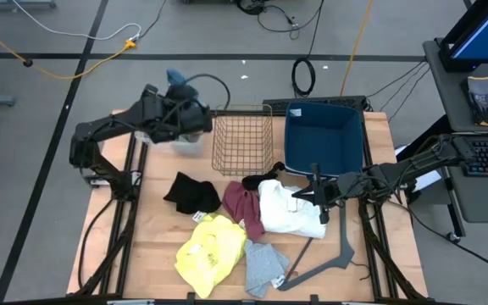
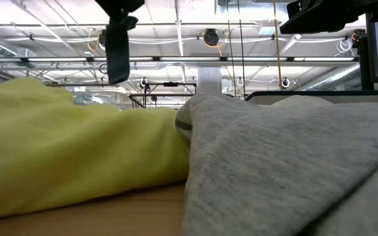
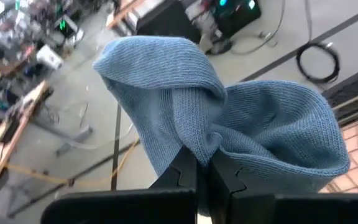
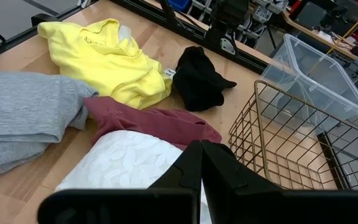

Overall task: Pick & Place Cloths
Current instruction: Put the blue sock into the transparent bin

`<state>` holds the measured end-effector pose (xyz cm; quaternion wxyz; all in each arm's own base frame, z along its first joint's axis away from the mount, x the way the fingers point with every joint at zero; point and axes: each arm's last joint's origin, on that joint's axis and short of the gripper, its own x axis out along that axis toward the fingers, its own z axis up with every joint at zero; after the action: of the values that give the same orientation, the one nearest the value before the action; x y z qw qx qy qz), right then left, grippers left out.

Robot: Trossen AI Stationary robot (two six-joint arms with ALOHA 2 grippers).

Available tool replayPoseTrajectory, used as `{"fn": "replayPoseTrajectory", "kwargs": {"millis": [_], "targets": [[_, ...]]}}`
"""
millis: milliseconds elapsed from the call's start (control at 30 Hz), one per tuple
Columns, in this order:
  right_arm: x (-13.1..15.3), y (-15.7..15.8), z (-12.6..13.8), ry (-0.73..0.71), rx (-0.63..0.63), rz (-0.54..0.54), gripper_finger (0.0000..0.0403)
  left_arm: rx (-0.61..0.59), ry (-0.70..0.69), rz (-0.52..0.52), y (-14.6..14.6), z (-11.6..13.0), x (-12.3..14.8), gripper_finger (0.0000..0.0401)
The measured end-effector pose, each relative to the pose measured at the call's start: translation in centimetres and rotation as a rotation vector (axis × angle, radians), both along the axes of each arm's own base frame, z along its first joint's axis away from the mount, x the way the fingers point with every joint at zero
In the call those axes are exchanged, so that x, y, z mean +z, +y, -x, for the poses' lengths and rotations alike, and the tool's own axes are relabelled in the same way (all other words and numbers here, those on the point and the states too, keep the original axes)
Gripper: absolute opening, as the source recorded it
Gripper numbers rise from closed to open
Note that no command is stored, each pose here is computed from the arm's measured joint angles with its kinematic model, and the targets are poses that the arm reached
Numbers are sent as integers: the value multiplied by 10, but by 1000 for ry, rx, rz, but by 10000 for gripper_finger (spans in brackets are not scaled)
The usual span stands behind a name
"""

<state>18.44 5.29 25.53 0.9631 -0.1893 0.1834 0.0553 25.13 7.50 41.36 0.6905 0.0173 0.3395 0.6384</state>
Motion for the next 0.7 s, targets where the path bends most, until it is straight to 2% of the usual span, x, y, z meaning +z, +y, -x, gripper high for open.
{"fn": "replayPoseTrajectory", "kwargs": {"millis": [333,600,700], "targets": [[0,0,0,0,0,0,0,124,12,114,43,18,-2,0],[0,0,0,0,0,0,0,140,-18,281,62,28,-6,0],[0,0,0,0,0,0,0,140,-22,307,65,29,-6,0]]}}
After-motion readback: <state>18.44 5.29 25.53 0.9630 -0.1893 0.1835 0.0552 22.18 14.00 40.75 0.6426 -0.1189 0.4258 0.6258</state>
